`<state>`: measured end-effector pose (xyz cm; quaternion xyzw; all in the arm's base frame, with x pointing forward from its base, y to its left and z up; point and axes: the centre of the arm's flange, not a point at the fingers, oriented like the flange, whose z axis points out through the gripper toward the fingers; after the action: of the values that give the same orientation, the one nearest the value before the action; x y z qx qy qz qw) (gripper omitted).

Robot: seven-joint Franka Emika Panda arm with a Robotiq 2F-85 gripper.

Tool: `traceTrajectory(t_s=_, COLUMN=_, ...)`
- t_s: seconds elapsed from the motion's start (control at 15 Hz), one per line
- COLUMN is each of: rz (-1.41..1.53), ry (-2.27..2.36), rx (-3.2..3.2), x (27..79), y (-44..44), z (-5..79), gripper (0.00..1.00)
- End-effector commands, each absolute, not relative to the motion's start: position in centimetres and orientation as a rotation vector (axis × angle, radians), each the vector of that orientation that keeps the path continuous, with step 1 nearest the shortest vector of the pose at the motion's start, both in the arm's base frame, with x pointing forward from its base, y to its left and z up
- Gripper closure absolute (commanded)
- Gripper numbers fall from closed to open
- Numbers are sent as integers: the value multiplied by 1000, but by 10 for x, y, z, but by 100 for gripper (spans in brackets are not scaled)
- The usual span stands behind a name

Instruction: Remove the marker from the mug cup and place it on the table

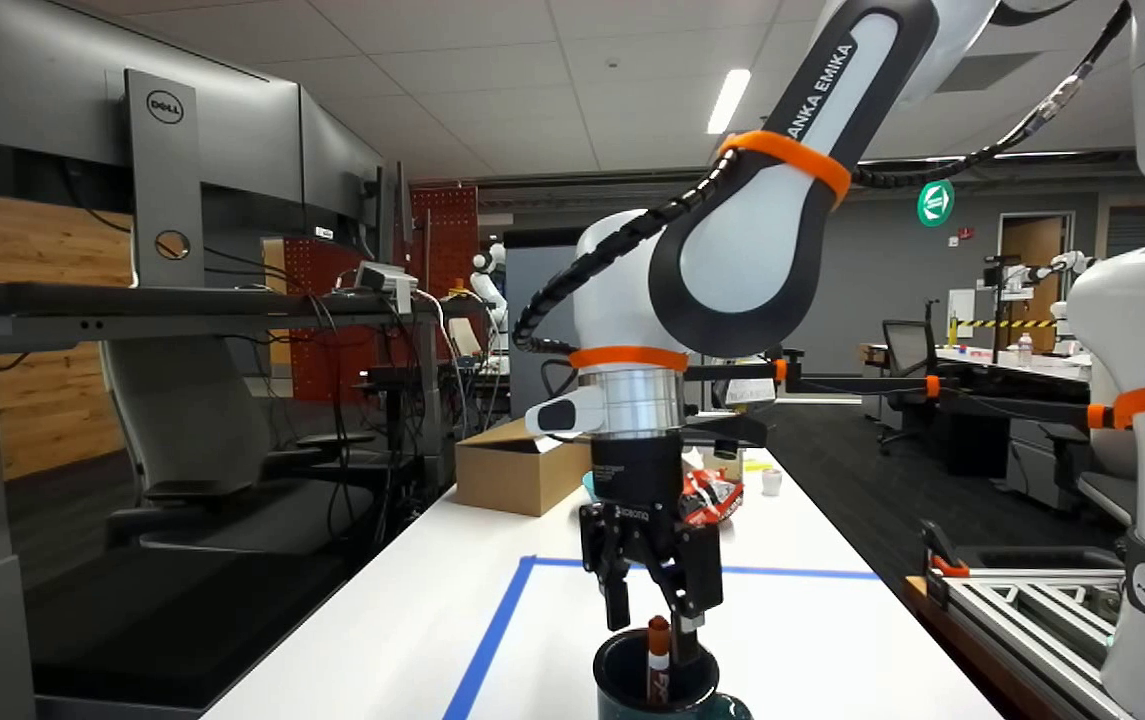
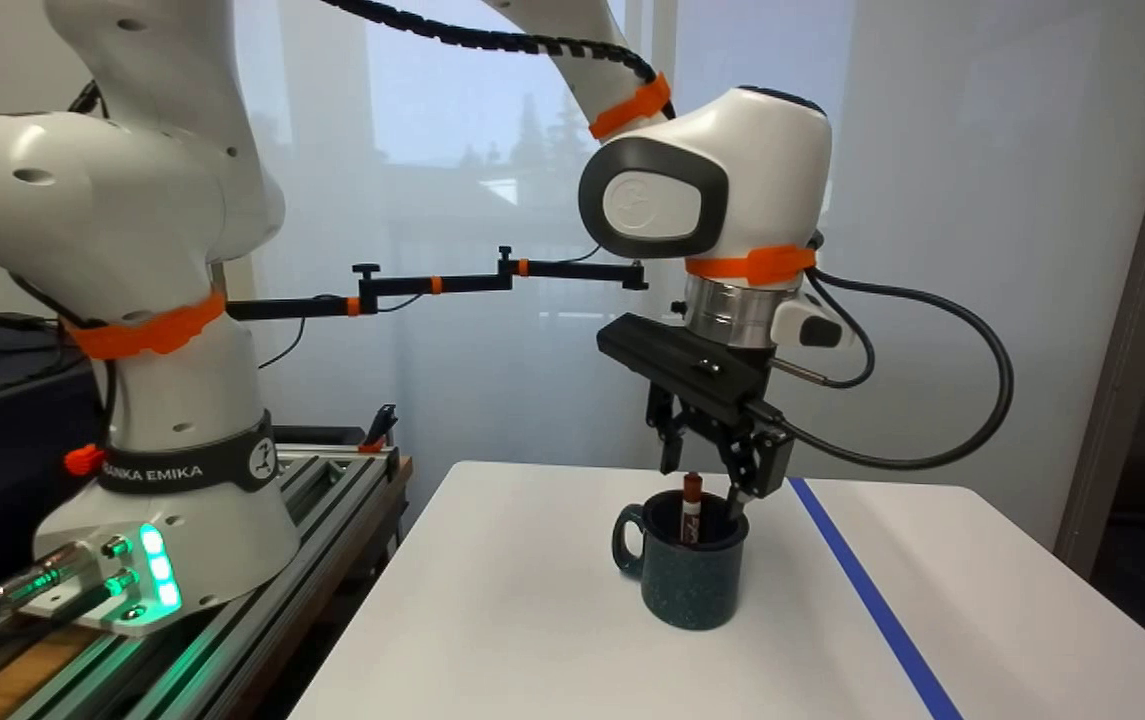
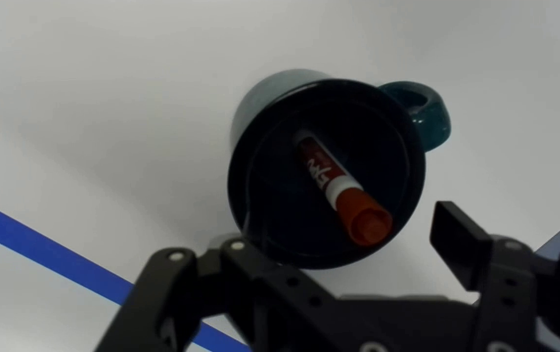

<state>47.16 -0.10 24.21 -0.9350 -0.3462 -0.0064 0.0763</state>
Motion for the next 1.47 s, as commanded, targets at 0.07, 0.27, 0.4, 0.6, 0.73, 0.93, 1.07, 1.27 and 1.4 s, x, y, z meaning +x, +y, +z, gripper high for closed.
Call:
traceTrajectory(t_s=0.07, rz=-51, ry=-1043, rx=-2785, x=485, y=1, z=237, gripper=26)
traceTrajectory(t_s=0.27, rz=-47, ry=-1047, rx=-2781, x=485, y=4, z=235, gripper=19)
traceTrajectory(t_s=0.4, rz=-38, ry=-1043, rx=-2779, x=484, y=4, z=233, gripper=20)
traceTrajectory(t_s=0.6, rz=-22, ry=-1029, rx=-2784, x=481, y=2, z=230, gripper=20)
traceTrajectory(t_s=0.73, rz=-17, ry=-1018, rx=-2788, x=481, y=0, z=228, gripper=22)
traceTrajectory(t_s=0.93, rz=-16, ry=-1005, rx=-2795, x=481, y=-3, z=228, gripper=25)
traceTrajectory(t_s=1.07, rz=-15, ry=-1000, rx=-2796, x=480, y=-4, z=227, gripper=29)
traceTrajectory(t_s=1.27, rz=-11, ry=-1000, rx=-2797, x=480, y=-3, z=227, gripper=32)
traceTrajectory(t_s=1.4, rz=-8, ry=-1001, rx=-2797, x=479, y=-2, z=226, gripper=41)
